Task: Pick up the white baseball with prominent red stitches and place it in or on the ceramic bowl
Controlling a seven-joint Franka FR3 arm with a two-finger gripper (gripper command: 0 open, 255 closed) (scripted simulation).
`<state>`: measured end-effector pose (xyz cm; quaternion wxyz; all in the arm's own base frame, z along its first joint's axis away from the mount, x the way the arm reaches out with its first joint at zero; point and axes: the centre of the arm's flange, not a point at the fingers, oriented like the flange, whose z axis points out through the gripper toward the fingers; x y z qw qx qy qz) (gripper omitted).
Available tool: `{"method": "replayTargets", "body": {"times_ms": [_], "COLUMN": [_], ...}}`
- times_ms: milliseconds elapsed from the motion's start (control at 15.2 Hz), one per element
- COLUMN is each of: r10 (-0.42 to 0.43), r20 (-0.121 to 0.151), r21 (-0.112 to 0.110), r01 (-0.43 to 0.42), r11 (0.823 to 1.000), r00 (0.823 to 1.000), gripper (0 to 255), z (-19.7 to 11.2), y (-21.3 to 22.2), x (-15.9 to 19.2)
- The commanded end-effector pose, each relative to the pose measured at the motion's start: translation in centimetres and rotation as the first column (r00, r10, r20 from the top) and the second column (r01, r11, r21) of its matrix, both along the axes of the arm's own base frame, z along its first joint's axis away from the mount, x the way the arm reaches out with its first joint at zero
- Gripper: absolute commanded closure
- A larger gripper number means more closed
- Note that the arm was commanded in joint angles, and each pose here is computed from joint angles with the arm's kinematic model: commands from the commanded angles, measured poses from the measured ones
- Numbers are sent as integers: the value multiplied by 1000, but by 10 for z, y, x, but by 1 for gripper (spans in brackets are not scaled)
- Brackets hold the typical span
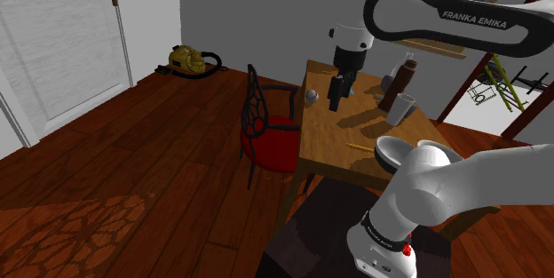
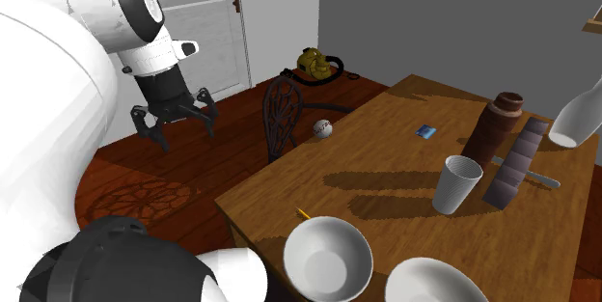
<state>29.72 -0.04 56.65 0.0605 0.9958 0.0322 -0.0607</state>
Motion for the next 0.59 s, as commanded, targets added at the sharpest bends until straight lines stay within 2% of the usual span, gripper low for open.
{"method": "replayTargets", "body": {"times_ms": [0, 528], "r10": [0, 75], "r20": [0, 11], "r21": [0, -26], "r01": [0, -74], "r11": [1000, 997], "r00": [1000, 997], "gripper": [0, 0], "z": [0, -44], "y": [0, -82], "x": [0, 37]}}
